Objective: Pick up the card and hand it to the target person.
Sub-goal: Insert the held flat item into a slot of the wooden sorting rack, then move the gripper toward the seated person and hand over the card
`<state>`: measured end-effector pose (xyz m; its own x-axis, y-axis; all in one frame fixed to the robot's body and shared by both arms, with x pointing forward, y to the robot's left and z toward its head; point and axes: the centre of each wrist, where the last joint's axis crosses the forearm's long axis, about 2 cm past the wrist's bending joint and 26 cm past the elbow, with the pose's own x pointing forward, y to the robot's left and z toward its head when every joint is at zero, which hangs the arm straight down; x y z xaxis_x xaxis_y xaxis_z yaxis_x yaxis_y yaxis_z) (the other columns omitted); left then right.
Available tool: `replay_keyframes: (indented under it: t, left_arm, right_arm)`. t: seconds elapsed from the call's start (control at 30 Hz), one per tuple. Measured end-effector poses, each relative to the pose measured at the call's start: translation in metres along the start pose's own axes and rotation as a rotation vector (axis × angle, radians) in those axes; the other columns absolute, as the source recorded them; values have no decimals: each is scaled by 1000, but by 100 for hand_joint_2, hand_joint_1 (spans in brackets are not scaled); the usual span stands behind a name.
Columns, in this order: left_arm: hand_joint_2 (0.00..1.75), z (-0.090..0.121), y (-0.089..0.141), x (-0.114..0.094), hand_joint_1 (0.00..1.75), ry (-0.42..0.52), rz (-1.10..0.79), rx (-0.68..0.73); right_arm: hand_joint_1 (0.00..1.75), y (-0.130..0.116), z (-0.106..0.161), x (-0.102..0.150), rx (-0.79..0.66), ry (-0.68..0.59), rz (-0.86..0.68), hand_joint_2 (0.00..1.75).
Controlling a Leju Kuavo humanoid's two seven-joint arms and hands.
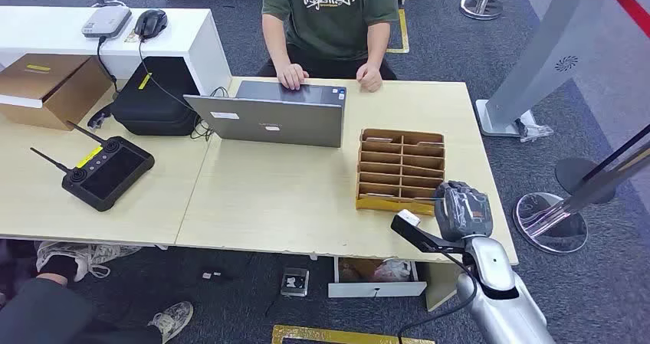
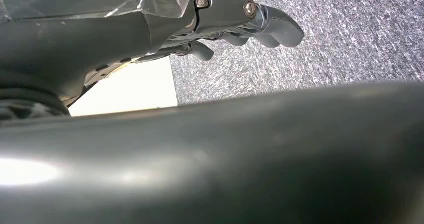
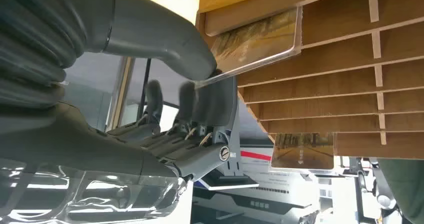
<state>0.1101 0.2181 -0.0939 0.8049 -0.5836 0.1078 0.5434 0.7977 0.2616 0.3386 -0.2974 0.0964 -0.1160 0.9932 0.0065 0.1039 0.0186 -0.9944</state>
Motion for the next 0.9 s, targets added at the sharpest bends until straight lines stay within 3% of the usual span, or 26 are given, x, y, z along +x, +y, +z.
replay_keyframes:
  t: [0.47, 0.9]
  left_arm:
    - [0, 0, 0, 0, 0, -12, -3, -3]
    - [0, 0, 1, 3, 0, -26, -18, -3]
  right_arm:
    - [175, -16, -4, 9, -129, -44, -55, 175]
    - [175, -109, -77, 8, -421, -78, -83, 175]
